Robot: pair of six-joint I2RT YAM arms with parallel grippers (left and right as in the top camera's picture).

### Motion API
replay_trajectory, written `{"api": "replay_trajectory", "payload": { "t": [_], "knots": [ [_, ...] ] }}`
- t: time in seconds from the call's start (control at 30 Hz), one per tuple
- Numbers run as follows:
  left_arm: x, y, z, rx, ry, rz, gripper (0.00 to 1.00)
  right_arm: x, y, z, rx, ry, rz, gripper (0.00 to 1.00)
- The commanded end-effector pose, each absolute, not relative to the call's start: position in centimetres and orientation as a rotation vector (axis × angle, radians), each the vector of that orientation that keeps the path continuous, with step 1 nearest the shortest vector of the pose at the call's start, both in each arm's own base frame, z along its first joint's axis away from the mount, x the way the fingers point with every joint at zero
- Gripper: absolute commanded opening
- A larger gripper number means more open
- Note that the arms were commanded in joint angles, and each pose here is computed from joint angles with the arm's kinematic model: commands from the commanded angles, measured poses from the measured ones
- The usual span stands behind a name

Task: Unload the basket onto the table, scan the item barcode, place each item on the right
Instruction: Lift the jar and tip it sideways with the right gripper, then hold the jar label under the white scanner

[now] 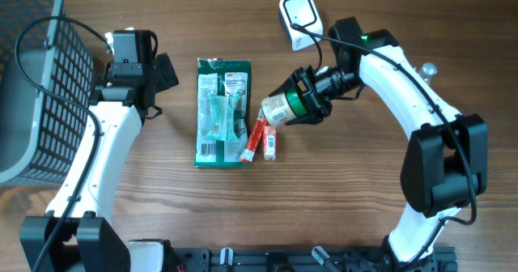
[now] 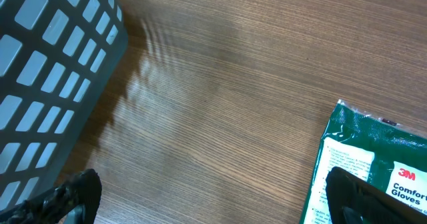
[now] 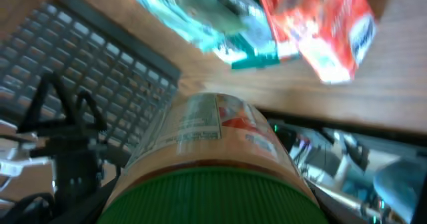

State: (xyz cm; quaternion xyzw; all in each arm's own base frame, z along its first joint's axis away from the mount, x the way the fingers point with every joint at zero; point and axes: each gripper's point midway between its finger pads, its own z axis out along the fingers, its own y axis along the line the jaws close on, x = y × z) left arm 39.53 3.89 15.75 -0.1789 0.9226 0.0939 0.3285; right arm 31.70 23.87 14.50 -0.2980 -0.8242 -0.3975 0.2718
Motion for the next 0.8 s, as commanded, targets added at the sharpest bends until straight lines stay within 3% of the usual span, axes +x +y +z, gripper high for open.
{"api": "replay_trajectory", "payload": {
  "t": [0.0,0.1,0.13,0.2,0.33,0.5,0.77],
  "knots": [
    [39.7,4.2,16.2,-0.468,2.402,0.259,1.0,33.5,21.8,12.5,-0.906,-2.435,-0.916,0.35],
    [39.7,4.2,16.2,-0.468,2.402,0.259,1.0,36.3,16.2,8.8,-0.926,-2.858,-0.552,0.45],
    [39.7,4.2,16.2,-0.468,2.402,0.259,1.0,37.4,14.1,8.2,-0.898,-2.997,-0.396,0.44],
    [39.7,4.2,16.2,-0.468,2.402,0.259,1.0,38.6,12.4,8.1,-0.781,-3.137,-0.285,0.31],
    [39.7,4.2,16.2,-0.468,2.402,0.259,1.0,41.6,14.5,10.3,-0.128,-3.328,-0.537,0.26],
    [39.7,4.2,16.2,-0.468,2.402,0.259,1.0,44.5,15.1,16.6,-0.007,-3.442,-0.644,0.23],
    [39.7,4.2,16.2,-0.468,2.402,0.259,1.0,45.4,15.3,25.0,0.282,-3.589,-0.619,0.33]
  ]
}}
